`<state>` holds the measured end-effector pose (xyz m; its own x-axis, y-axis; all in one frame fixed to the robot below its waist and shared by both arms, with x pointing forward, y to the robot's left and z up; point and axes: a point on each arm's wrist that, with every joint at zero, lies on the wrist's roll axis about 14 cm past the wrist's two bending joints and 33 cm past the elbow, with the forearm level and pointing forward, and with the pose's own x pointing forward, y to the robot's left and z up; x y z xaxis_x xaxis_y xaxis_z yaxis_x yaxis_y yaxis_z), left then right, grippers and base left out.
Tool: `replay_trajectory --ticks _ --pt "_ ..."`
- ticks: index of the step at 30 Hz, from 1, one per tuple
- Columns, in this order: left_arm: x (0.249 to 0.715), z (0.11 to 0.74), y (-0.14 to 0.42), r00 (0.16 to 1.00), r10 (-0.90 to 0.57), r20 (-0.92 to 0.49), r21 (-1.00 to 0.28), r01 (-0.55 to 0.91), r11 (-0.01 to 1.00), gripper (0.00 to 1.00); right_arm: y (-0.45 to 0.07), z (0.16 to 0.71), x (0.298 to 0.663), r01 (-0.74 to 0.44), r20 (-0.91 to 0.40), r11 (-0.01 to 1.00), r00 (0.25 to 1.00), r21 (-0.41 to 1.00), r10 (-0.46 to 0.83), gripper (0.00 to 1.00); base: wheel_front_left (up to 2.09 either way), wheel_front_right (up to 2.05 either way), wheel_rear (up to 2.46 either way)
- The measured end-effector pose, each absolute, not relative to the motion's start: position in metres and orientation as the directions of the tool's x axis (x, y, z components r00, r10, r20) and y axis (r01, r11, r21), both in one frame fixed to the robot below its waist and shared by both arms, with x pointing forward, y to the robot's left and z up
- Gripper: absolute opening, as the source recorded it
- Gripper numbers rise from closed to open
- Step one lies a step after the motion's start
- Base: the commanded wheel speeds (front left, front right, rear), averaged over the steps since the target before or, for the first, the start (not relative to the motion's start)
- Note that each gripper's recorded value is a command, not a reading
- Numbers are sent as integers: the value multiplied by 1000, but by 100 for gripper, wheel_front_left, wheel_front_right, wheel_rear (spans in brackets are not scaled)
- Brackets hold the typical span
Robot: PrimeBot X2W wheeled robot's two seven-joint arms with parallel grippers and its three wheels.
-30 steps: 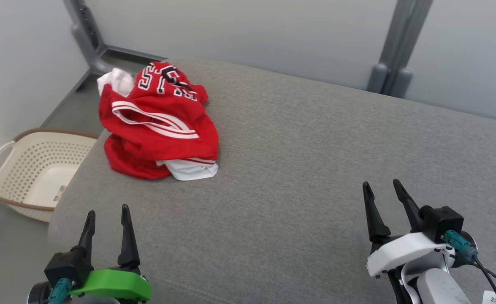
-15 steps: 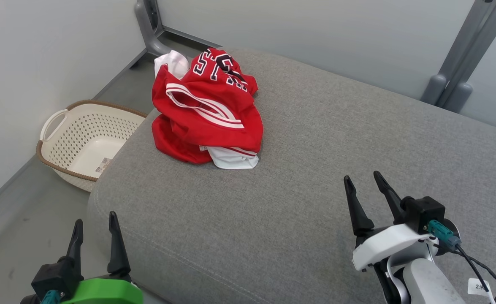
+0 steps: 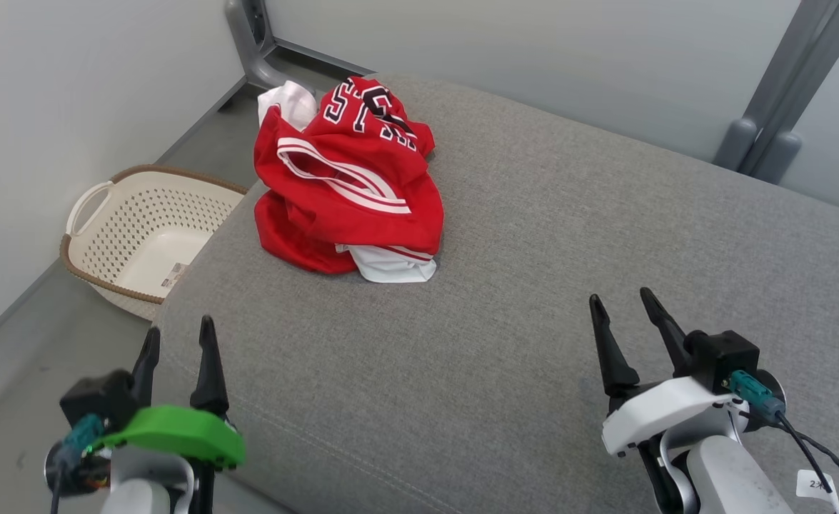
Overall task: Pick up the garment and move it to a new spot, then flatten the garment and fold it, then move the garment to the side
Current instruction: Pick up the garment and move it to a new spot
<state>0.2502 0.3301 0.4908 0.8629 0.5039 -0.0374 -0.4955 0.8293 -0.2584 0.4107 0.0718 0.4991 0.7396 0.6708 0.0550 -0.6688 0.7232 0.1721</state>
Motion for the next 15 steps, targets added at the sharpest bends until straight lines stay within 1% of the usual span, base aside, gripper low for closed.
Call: replay_trajectory --ticks 4,10,15 --pt "285 496 339 886 454 -90 -301 -459 836 100 65 495 416 -655 41 738 752 162 658 100 0 0 0" --pt "337 514 371 878 454 -151 -409 -473 780 100 63 493 419 -660 15 740 748 125 664 100 0 0 0" --pt "383 533 389 881 437 -181 -458 -469 755 100 54 497 434 -640 17 762 766 100 642 100 0 0 0"
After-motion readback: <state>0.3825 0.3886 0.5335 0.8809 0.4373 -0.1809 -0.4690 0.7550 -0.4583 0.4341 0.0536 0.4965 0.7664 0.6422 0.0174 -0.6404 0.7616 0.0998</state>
